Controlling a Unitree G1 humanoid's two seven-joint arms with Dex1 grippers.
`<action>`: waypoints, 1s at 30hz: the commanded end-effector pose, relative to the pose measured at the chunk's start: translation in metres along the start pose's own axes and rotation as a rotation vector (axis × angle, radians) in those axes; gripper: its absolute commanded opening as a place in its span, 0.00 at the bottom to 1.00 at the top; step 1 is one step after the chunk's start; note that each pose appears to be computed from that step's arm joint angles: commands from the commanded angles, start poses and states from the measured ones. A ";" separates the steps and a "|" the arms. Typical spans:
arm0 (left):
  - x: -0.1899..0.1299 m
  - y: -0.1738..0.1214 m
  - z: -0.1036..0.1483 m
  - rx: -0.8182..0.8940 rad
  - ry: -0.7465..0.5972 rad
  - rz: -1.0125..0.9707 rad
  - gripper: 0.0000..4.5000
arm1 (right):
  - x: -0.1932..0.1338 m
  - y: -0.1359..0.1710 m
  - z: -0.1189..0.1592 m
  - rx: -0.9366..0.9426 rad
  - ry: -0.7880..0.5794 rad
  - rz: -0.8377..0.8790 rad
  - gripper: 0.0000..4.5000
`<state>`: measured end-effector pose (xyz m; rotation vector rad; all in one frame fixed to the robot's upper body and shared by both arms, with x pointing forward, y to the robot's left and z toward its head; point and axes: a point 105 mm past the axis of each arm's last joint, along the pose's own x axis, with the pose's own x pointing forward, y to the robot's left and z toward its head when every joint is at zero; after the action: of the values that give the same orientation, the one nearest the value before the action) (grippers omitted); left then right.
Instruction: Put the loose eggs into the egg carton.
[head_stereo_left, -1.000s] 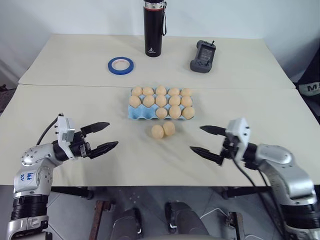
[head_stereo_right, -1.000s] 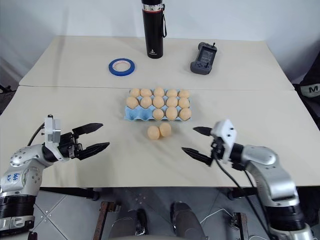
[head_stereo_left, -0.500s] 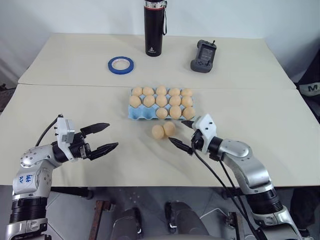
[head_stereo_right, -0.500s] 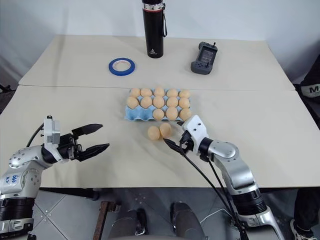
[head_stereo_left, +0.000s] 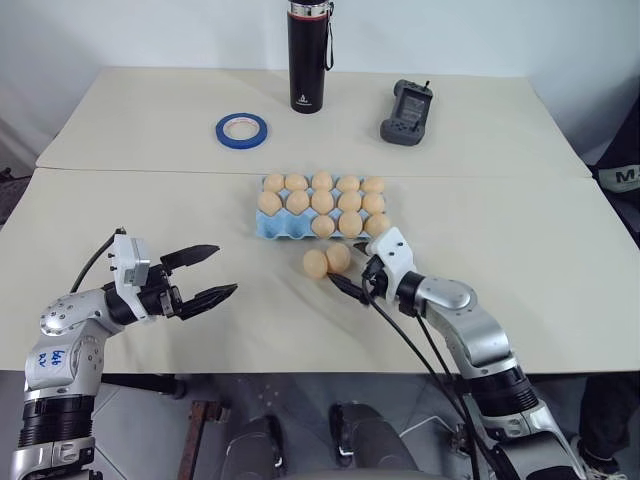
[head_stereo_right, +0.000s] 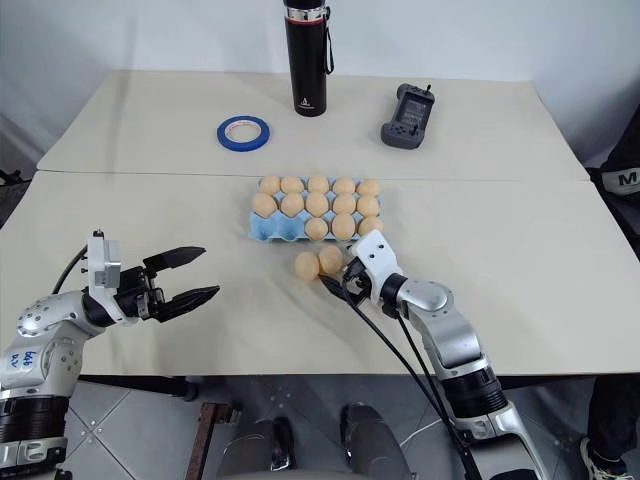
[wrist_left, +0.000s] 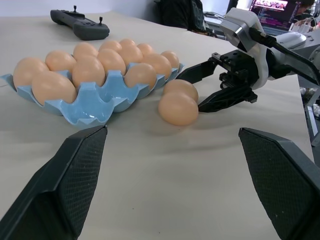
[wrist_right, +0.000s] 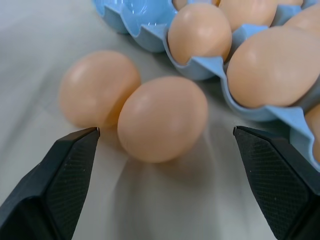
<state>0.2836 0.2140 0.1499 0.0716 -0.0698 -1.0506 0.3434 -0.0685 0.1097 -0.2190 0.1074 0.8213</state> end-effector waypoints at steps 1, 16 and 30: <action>-0.003 -0.001 0.011 0.036 -0.025 0.005 1.00 | 0.004 -0.004 0.010 -0.033 -0.032 -0.022 0.99; -0.002 -0.002 0.012 0.036 -0.028 0.008 1.00 | -0.003 0.000 0.024 -0.029 -0.074 -0.002 0.42; 0.003 -0.001 0.010 0.031 -0.039 0.000 1.00 | -0.033 0.001 0.032 0.004 -0.040 0.046 0.00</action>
<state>0.2837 0.2118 0.1509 0.0638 -0.0787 -1.0455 0.3281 -0.0887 0.1341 -0.2157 0.1099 0.8329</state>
